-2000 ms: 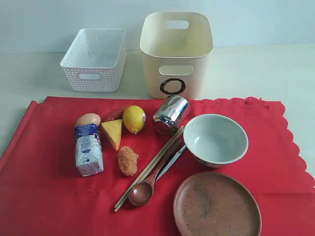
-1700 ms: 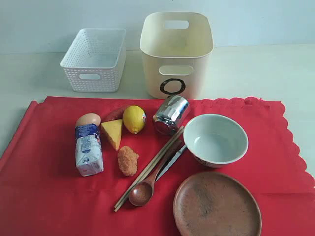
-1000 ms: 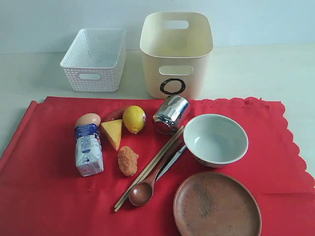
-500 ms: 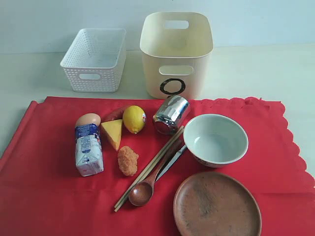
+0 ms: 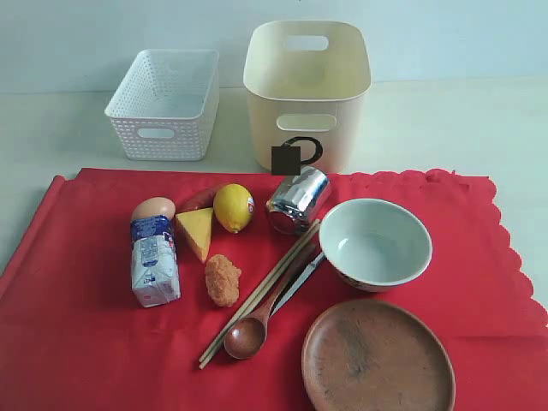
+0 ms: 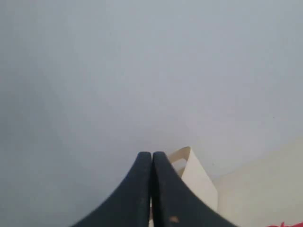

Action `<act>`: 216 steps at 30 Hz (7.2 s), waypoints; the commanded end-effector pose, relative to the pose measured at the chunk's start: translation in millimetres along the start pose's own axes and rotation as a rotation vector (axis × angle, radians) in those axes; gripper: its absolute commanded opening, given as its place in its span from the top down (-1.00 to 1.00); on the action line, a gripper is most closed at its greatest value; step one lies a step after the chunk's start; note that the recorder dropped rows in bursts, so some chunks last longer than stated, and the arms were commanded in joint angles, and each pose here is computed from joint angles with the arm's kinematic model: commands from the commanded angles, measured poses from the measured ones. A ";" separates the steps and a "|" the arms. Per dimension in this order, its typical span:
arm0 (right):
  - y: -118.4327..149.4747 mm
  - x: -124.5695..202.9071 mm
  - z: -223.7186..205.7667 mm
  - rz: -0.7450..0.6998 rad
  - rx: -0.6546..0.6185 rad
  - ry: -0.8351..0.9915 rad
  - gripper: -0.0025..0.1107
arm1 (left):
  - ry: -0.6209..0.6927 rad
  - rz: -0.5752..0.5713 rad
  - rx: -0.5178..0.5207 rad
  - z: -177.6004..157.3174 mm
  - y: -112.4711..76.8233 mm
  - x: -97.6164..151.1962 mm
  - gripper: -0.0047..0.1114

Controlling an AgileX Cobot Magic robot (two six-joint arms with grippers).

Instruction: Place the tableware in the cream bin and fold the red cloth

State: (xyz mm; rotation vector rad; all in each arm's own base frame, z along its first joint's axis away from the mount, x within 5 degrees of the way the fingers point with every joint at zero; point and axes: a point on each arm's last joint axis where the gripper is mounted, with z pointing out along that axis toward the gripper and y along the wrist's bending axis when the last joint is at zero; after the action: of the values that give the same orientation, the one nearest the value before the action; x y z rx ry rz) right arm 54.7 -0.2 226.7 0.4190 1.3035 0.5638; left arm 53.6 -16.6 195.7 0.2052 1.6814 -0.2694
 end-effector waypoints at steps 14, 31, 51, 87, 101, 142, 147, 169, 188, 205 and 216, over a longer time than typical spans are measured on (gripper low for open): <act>27.9 -19.3 41.9 -0.157 0.120 0.381 0.96 | -0.004 -0.007 0.002 -0.1 -0.1 0.6 0.90; 53.9 68.5 161.9 -0.243 -0.180 0.977 0.96 | -0.004 -0.007 0.002 -0.1 -0.1 0.6 0.90; 141.2 168.7 258.7 -0.650 -0.527 1.034 0.96 | -0.004 -0.007 0.002 -0.1 -0.1 0.6 0.90; 89.2 264.6 283.8 -0.823 -0.356 1.127 -0.40 | -0.004 -0.007 0.002 -0.1 -0.1 0.6 0.90; 73.3 287.5 282.3 -0.905 -0.373 1.166 -0.16 | -0.004 -0.007 0.002 -0.1 -0.1 0.6 0.90; 136.7 222.1 302.5 -0.741 -0.473 1.002 0.96 | -0.004 -0.007 0.002 -0.1 -0.1 0.6 0.90; 151.1 218.1 324.9 -0.692 -0.447 0.924 0.96 | -0.004 -0.007 0.002 -0.1 -0.1 0.6 0.90; 138.7 278.2 394.5 -0.571 -0.208 0.762 0.96 | -0.004 -0.007 0.002 -0.1 -0.1 0.6 0.90; 146.9 287.8 386.8 -0.617 -0.230 0.762 0.19 | -0.004 -0.007 0.002 -0.1 -0.1 0.6 0.90; 149.0 289.6 385.0 -0.504 -0.192 0.777 0.02 | -0.004 -0.007 0.002 -0.1 -0.1 0.6 0.90; 151.3 285.7 385.3 -0.391 -0.090 0.739 -0.25 | -0.004 -0.007 0.002 -0.1 -0.1 0.6 0.90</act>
State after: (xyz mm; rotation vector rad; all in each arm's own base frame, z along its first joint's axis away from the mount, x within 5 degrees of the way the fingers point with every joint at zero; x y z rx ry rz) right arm 453.7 302.5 170.0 -0.2295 2.0162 0.4643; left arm 53.6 -16.6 195.7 0.2052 1.6814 -0.2694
